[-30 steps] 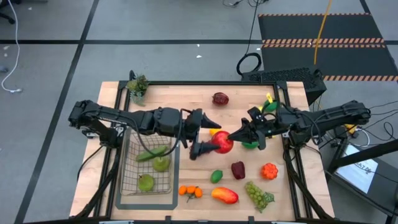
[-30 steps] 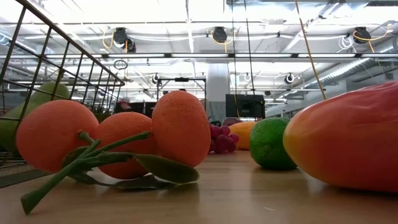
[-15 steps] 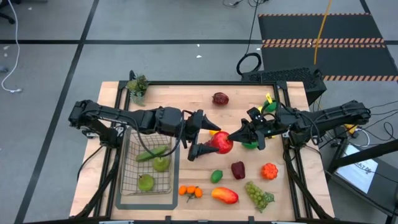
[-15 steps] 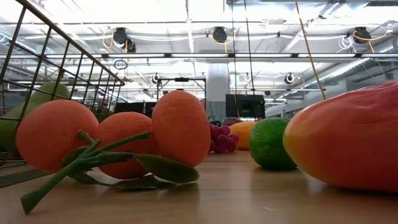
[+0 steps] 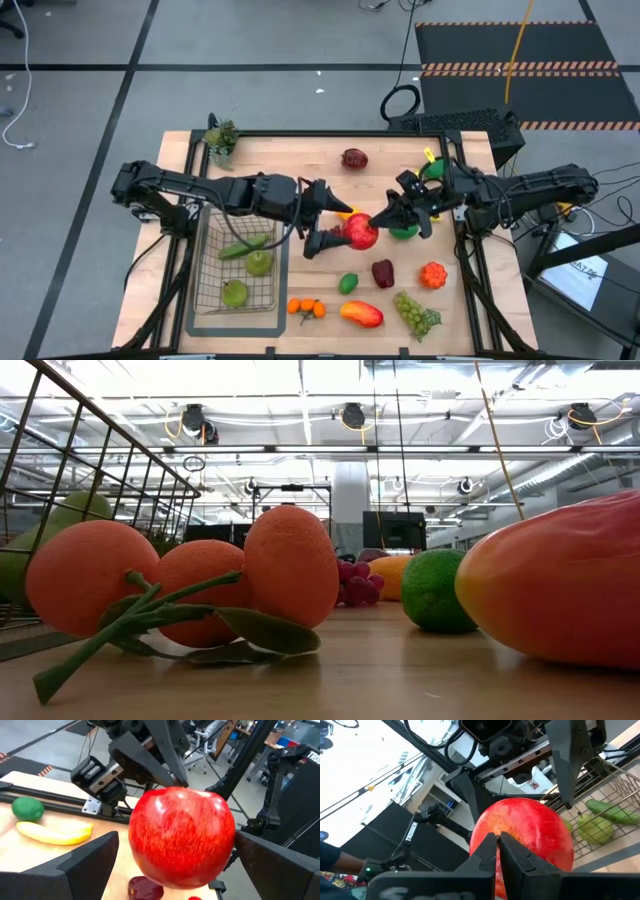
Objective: Build produce basket
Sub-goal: Put the red apple into the wire basket
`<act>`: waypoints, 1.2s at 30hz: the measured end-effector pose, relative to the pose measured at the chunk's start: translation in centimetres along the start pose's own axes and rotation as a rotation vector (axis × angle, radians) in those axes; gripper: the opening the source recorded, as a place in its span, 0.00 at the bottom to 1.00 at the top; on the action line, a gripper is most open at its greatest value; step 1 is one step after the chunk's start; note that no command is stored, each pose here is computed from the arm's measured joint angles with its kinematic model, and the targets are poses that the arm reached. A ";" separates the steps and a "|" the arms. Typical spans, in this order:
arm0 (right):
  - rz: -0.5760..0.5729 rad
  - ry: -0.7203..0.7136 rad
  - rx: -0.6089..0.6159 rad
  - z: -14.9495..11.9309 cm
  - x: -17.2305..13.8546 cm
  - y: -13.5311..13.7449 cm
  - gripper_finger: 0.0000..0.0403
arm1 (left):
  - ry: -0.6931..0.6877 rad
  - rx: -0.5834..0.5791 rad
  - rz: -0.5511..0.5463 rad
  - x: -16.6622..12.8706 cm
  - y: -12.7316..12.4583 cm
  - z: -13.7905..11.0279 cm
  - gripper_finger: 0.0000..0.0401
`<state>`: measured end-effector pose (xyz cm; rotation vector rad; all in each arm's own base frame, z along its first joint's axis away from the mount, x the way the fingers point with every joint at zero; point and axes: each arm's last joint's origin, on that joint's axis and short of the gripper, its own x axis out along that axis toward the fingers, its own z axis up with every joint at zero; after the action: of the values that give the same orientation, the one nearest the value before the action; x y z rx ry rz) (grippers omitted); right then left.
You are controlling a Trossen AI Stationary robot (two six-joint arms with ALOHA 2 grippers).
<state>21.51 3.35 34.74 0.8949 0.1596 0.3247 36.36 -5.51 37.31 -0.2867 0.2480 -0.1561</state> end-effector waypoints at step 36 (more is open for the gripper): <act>0.030 0.020 -0.138 1.7 -0.7 -1.2 0.01 | -0.037 -0.066 -0.015 2.4 0.5 -0.9 0.86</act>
<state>21.59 1.21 34.88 0.7581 0.1410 0.3685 38.44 -5.72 35.79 -0.3572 0.2144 -0.1570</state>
